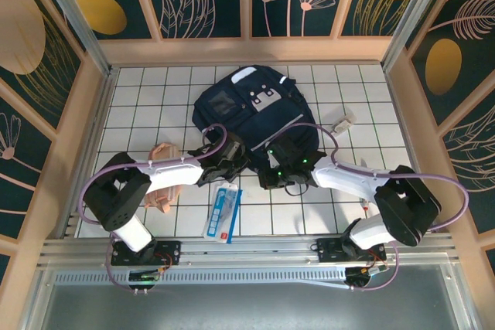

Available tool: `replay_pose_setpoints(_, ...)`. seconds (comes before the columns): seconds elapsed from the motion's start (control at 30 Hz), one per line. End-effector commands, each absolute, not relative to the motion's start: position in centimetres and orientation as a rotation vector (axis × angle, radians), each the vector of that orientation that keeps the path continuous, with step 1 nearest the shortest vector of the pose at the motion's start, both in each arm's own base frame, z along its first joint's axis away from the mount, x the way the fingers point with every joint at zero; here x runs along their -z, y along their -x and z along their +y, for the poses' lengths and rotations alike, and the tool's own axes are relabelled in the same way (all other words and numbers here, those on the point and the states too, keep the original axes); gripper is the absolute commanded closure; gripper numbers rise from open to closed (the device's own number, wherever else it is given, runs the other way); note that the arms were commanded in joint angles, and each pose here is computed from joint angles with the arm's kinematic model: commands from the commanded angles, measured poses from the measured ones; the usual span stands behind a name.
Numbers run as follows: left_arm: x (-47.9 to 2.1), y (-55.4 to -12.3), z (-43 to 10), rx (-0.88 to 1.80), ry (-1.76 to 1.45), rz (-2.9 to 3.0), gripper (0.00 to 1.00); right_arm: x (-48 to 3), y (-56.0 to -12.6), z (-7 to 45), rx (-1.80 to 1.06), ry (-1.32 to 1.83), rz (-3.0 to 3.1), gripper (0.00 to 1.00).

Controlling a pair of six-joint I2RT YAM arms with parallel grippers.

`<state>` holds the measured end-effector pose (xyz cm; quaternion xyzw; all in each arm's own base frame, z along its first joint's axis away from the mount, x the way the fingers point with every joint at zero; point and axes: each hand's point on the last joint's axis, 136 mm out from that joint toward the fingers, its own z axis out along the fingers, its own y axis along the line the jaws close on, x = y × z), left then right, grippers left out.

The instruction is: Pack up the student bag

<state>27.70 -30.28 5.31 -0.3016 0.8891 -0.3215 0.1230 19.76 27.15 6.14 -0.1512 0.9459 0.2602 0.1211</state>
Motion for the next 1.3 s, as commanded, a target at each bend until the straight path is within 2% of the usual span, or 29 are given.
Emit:
replay_pose_setpoints(0.0,-7.3,-27.6,-31.3,1.033,0.853,2.567,1.00,-6.6,-20.9,27.9,-0.767,0.494,2.706,0.81)
replay_pose_setpoints(0.23,-7.1,-26.9,-31.0,1.051,0.870,2.571,1.00,-6.2,-21.8,29.0,-0.794,0.510,2.685,0.76)
replay_pose_setpoints(0.5,-7.1,-26.6,-30.8,1.069,0.905,2.567,1.00,-7.3,-22.5,30.0,-0.853,0.440,2.641,0.59)
replay_pose_setpoints(0.6,-7.7,-26.6,-31.3,1.114,0.910,2.562,1.00,-7.6,-23.2,29.7,-0.768,0.307,2.619,0.51)
replay_pose_setpoints(0.73,-9.1,-26.4,-32.6,1.203,0.879,2.560,1.00,-7.6,-24.2,28.4,-0.583,0.003,2.595,0.47)
replay_pose_setpoints(0.9,-10.2,-25.9,-33.7,1.266,0.835,2.569,1.00,-7.5,-25.7,26.0,-0.370,-0.358,2.542,0.50)
replay_pose_setpoints(1.0,-10.0,-25.5,-33.7,1.266,0.829,2.581,1.00,-7.4,-25.9,25.5,-0.302,-0.471,2.530,0.53)
replay_pose_setpoints(1.2,-9.7,-25.2,-33.2,1.262,0.839,2.576,1.00,-7.7,-25.6,26.6,-0.254,-0.435,2.548,0.56)
replay_pose_setpoints(1.27,-9.7,-25.2,-32.9,1.254,0.849,2.568,1.00,-8.4,-25.4,26.3,-0.232,-0.452,2.551,0.61)
